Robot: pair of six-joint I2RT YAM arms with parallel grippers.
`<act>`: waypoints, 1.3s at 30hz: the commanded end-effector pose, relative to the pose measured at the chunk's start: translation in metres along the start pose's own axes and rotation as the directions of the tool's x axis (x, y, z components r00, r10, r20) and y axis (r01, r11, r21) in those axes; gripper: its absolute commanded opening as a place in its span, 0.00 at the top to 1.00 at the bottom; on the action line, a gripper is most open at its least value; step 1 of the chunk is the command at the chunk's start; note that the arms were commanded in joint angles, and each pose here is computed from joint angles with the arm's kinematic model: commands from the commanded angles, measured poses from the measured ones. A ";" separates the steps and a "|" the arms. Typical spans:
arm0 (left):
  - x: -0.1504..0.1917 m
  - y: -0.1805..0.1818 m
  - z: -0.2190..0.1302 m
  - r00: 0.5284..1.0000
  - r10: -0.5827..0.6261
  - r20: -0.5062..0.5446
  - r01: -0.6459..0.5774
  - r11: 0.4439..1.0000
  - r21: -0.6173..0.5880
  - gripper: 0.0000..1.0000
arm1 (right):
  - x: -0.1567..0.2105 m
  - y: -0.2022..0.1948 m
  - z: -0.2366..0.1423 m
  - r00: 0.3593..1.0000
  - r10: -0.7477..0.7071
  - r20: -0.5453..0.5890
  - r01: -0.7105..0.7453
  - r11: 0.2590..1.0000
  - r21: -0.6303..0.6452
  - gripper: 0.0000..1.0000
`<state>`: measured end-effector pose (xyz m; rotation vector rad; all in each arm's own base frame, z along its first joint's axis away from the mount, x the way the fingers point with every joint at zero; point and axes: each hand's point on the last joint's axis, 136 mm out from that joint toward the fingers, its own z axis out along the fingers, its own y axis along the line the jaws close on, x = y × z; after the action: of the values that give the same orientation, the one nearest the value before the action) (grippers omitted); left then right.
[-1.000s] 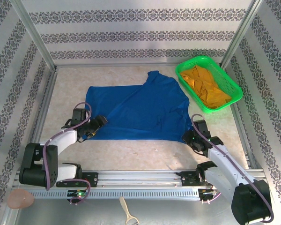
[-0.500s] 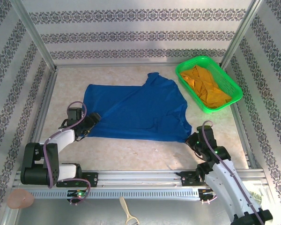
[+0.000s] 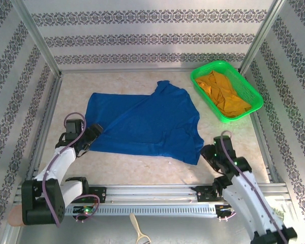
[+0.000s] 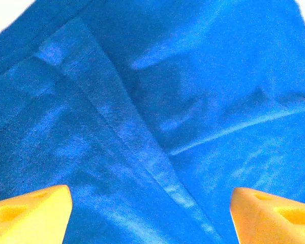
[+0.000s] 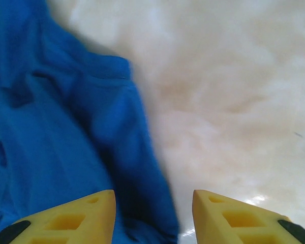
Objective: Fold the inside-out t-shirt
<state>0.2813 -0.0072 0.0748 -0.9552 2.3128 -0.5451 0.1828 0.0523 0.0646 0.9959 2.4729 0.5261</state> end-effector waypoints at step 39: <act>0.012 0.003 0.020 0.984 0.106 -0.146 -0.110 0.994 -0.021 0.15 | -0.061 0.122 0.069 0.922 -0.382 -0.069 0.370 0.919 -0.138 1.00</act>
<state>0.2828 -0.0196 0.0543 -0.8484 2.4966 -0.5655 0.3114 0.1038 0.0527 0.4552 2.6803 0.5660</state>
